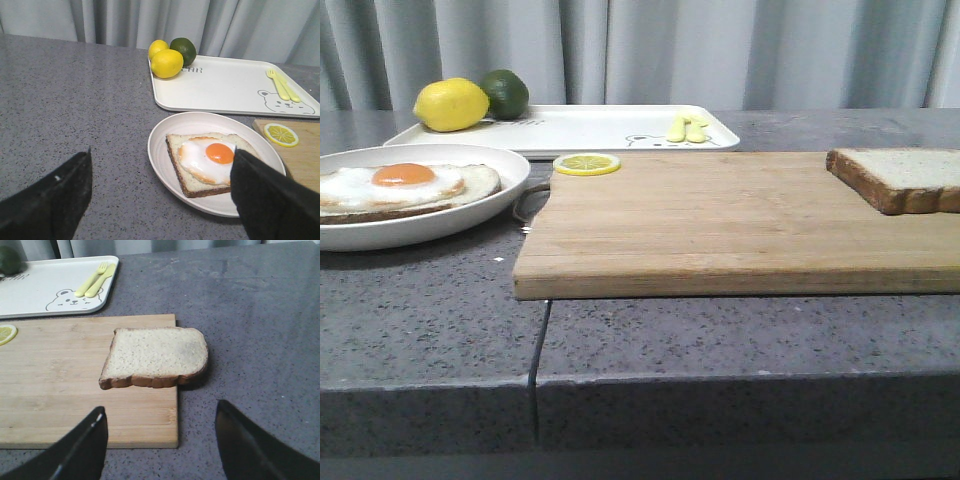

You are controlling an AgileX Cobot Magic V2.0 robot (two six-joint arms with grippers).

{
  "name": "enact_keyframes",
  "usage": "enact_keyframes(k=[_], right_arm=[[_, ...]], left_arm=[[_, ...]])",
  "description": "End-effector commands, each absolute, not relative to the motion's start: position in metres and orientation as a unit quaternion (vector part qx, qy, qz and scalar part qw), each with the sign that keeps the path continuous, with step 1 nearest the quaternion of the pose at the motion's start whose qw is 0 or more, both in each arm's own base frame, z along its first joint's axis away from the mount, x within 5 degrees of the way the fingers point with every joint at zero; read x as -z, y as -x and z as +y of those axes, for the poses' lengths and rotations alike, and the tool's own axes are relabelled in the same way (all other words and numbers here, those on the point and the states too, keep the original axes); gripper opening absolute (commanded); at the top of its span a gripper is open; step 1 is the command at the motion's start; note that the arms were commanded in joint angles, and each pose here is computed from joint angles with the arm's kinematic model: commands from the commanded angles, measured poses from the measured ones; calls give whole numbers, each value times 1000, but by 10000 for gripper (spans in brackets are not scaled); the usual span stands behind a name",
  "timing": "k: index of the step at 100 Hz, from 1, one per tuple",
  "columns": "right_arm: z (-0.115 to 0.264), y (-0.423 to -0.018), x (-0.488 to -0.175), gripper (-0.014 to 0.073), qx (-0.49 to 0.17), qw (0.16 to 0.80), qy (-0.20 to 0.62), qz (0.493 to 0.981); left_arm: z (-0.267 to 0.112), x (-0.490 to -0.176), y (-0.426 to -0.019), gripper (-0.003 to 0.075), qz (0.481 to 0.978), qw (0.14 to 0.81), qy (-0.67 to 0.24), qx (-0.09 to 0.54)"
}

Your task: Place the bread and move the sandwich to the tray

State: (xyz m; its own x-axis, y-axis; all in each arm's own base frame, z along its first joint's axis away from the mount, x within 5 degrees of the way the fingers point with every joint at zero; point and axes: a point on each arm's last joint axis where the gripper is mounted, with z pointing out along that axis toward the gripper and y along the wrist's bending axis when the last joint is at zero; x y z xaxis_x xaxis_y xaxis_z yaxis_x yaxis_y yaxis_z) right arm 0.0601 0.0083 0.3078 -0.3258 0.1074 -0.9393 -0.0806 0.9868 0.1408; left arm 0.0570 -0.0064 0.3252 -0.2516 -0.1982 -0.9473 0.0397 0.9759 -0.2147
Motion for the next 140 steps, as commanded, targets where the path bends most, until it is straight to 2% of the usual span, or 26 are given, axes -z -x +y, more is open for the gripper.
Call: enact_keyframes(k=[1,16,38,70,111,140], right_arm=[[7,-63,-321,477,-71,603,-2,795],[8,-62,-318,477,-69,592,-1,803],[11,-66,-330,475,-77,614,11,786],[11,-113,-344,475,-99,609,-4,787],[-21,-178,-319,475,-111,573,-84,808],[-40,-213,-291,475,-146,542,-139,816]], left_arm=[[-7,-342,-59,536,755,645,51,112],[-7,-342,-59,536,755,645,51,112],[-7,-342,-59,536,755,645,51,112],[-7,-342,-59,536,755,645,51,112],[-7,-342,-59,536,755,645,51,112],[-7,-342,-59,536,755,645,51,112]])
